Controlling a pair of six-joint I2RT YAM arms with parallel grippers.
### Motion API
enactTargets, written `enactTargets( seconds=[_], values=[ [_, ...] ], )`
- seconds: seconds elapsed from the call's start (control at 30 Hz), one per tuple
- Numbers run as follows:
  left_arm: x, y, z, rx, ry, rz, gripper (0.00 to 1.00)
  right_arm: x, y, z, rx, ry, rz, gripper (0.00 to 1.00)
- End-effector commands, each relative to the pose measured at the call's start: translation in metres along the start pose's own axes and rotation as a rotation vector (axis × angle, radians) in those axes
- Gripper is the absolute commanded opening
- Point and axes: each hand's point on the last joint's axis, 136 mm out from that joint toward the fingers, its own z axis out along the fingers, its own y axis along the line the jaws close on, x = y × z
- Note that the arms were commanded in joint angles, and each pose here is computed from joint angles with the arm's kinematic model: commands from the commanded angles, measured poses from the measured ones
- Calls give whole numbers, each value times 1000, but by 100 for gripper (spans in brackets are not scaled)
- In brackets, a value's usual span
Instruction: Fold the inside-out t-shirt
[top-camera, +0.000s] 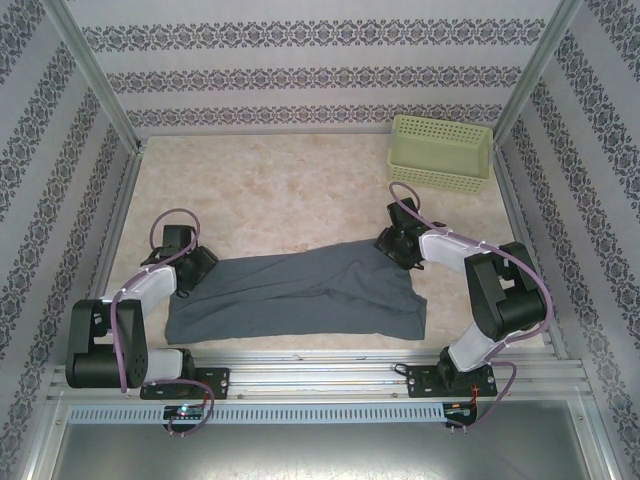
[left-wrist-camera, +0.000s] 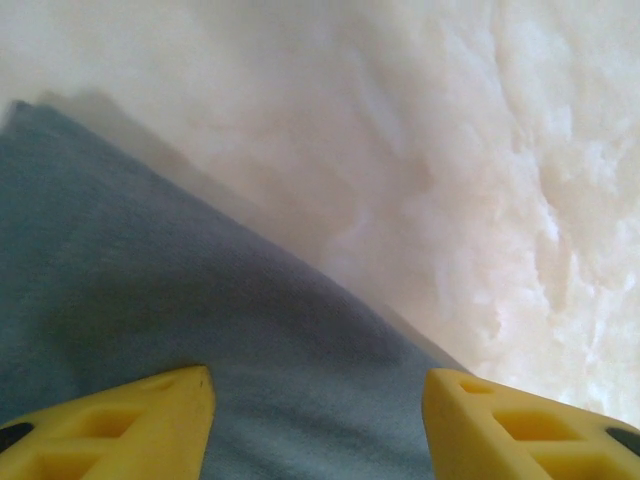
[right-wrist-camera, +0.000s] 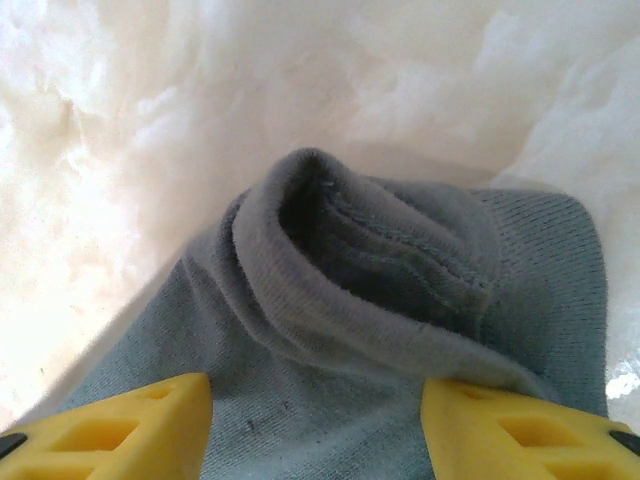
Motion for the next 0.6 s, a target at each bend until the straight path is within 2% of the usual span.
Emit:
enactTargets(
  seconds=[0.0, 0.13, 0.3, 0.43, 0.57],
  values=[
    [-4, 27, -11, -108, -36, -27, 59, -5, -32, -13, 128, -44, 24, 60],
    [-18, 10, -28, -46, -84, 0, 60, -23, -23, -36, 99, -112, -28, 60],
    [-18, -30, -47, 90, -24, 94, 61, -26, 15, -73, 5, -143, -211, 64],
    [4, -57, -58, 146, 23, 195, 61, 1, 27, -85, -23, -105, -275, 66],
    [34, -63, -48, 177, 76, 214, 62, 52, 18, -63, -44, 25, -227, 68]
  ],
)
